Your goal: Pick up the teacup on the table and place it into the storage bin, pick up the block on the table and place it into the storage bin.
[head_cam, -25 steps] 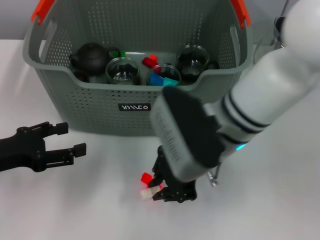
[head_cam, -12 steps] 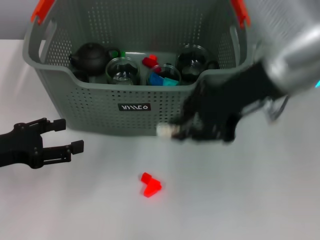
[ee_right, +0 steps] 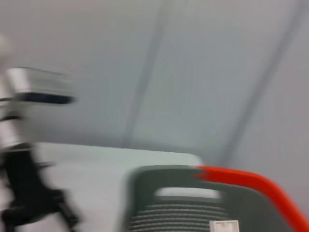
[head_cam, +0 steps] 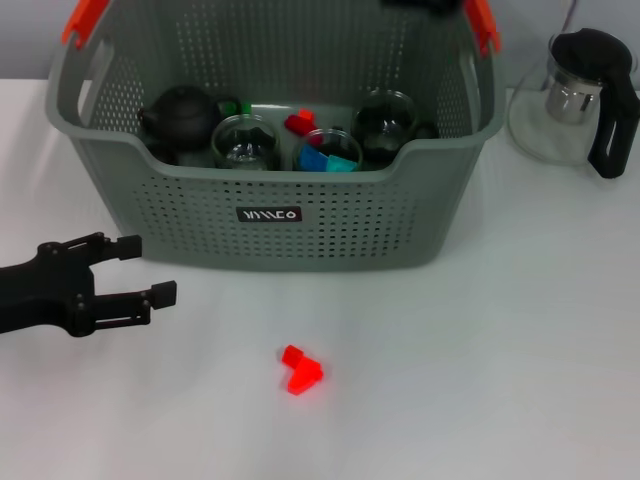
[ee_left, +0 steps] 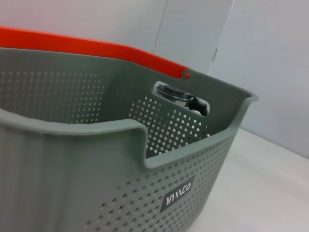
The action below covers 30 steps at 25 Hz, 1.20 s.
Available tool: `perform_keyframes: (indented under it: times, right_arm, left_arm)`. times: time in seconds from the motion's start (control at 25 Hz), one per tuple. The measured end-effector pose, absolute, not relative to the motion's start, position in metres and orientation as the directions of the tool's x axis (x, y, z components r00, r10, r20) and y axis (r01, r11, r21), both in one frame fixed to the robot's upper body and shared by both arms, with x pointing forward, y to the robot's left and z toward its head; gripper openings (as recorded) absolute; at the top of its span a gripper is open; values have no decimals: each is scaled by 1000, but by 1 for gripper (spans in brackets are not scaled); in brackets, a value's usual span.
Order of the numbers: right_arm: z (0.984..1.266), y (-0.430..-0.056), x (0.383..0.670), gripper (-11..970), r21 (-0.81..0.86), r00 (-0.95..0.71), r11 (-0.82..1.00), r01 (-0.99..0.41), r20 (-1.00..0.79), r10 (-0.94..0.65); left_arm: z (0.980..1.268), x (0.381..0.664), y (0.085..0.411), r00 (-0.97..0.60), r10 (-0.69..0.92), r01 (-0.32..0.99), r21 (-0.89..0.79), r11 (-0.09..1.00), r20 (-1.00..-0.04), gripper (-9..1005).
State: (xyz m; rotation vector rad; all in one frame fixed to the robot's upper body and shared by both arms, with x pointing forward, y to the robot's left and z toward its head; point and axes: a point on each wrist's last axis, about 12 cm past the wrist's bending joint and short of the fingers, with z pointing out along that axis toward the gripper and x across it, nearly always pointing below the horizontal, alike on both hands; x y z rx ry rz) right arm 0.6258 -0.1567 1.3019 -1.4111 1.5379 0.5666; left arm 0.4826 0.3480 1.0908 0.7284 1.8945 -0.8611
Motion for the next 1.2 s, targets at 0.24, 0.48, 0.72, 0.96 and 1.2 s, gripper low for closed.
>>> perform_keyframes:
  times: [0.24, 0.48, 0.72, 0.96, 1.2]
  right_arm:
    - [1287, -154, 664, 208, -185, -78, 474, -861, -873, -482]
    - [1269, -151, 678, 210, -161, -155, 522, -838, -847, -509]
    - [1262, -145, 678, 398, -165, -163, 510, -844, -828, -537]
    - [1271, -145, 671, 532, -173, -133, 496, -851, -843, -521]
    - [1286, -150, 632, 647, -143, -7, 298, -944, -893, -450]
  left_arm:
    - [1092, 484, 347, -405, 146, 778, -256, 574, -903, 902]
    - [1092, 484, 346, -399, 149, 782, -251, 570, -905, 902]
    - [1092, 484, 346, -395, 152, 785, -246, 568, -906, 902]
    - [1093, 483, 346, -392, 153, 789, -246, 563, -907, 902]
    - [1093, 483, 347, -391, 152, 790, -246, 562, -908, 902]
